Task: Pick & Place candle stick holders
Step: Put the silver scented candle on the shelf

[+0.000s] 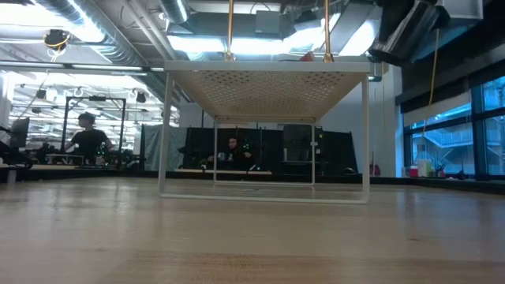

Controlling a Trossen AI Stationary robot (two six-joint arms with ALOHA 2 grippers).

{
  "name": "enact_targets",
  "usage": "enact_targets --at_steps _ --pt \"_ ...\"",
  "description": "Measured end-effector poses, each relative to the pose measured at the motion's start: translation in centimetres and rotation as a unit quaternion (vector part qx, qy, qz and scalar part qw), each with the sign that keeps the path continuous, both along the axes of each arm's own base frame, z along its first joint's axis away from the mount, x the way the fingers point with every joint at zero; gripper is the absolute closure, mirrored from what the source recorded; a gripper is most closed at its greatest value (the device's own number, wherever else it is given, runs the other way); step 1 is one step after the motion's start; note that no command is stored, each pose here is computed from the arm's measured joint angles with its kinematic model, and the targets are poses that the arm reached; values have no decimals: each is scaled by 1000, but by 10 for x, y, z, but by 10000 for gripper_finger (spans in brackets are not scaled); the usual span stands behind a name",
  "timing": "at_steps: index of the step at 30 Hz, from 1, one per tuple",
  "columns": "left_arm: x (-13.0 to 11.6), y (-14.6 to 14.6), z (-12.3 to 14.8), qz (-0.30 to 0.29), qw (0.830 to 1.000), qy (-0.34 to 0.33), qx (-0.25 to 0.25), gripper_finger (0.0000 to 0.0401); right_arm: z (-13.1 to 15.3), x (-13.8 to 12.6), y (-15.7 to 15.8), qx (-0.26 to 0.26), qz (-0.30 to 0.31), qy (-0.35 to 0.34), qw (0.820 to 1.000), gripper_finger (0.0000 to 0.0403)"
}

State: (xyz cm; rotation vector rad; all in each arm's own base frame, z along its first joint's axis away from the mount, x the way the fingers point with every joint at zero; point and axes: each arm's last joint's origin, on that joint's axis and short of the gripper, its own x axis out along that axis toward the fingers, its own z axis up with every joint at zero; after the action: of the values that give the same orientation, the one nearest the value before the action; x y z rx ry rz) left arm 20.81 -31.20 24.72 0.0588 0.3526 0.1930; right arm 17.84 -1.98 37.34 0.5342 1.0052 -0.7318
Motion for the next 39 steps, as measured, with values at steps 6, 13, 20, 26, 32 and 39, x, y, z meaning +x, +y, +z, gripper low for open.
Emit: enact_targets --at_steps 6,13,20,26,32,39 --pt "0 0 0 -1 1000 1 4 258 -6 13 -20 28 -35 10 999 45" --pt "0 0 0 -1 1000 2 5 258 -31 43 -34 95 -36 62 993 45" --pt "2 -3 -9 -1 1000 8 16 258 -31 63 -38 122 -10 32 992 45" --pt "4 -7 -25 -1 999 19 33 258 -10 75 -41 119 -2 5 993 45" --pt "-4 -11 -21 10 999 -9 43 258 -14 95 -35 126 26 17 992 45" --pt "-16 -17 -20 8 998 -29 52 258 -34 115 -29 141 42 57 987 45"
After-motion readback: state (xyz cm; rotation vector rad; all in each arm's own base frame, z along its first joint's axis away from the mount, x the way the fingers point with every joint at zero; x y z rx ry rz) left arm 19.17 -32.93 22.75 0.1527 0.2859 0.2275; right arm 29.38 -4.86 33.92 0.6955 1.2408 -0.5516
